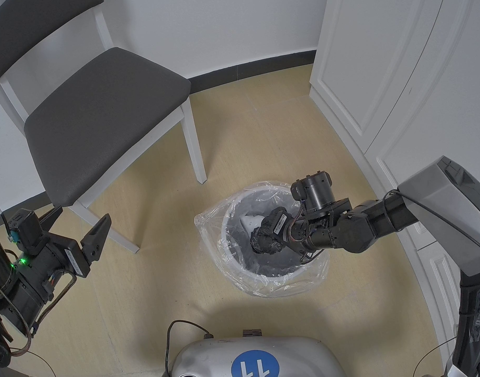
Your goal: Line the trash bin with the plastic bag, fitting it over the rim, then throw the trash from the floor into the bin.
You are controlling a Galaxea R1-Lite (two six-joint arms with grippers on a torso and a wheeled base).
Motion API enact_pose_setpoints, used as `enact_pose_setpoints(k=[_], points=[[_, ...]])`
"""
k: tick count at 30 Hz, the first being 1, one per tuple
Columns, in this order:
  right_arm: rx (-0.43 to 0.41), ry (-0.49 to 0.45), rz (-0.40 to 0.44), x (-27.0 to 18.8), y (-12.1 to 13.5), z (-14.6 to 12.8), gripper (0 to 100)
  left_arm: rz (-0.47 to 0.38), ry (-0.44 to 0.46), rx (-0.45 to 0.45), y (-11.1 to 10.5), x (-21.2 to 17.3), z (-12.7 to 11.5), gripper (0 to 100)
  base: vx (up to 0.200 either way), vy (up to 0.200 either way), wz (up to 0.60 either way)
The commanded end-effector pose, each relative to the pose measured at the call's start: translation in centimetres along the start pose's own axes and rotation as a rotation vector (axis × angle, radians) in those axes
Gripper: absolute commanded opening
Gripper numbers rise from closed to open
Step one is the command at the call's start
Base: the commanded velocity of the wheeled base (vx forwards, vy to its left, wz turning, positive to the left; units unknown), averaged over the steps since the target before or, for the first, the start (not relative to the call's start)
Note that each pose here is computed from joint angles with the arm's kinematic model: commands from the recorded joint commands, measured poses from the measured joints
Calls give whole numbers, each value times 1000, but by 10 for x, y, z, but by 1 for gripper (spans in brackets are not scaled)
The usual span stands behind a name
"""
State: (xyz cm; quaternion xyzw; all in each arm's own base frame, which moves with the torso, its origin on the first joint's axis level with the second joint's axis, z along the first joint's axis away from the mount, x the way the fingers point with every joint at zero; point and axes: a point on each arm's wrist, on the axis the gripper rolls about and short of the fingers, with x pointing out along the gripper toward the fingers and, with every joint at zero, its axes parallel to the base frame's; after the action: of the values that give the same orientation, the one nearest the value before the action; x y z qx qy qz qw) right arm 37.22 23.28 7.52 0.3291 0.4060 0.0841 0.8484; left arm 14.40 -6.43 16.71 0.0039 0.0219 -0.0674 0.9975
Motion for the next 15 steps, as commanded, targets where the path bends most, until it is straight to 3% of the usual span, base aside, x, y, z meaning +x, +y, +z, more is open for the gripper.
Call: enact_pose_setpoints(k=[1,5,9,15], points=[[-40,33,-29,-14,-1,-11,0,0,-2,-1,0,0,1,100,0,0,0],[-97,125,-143,-20,-1,-11,0,0,-5,-2,0,0,1,100,0,0,0],[-95,172,-206,-22,4,-7,0,-1,-7,-2,0,-1,1,100,0,0,0],[-86,164,-200,-25,6,-2,0,0,-7,-3,0,-1,1,100,0,0,0]])
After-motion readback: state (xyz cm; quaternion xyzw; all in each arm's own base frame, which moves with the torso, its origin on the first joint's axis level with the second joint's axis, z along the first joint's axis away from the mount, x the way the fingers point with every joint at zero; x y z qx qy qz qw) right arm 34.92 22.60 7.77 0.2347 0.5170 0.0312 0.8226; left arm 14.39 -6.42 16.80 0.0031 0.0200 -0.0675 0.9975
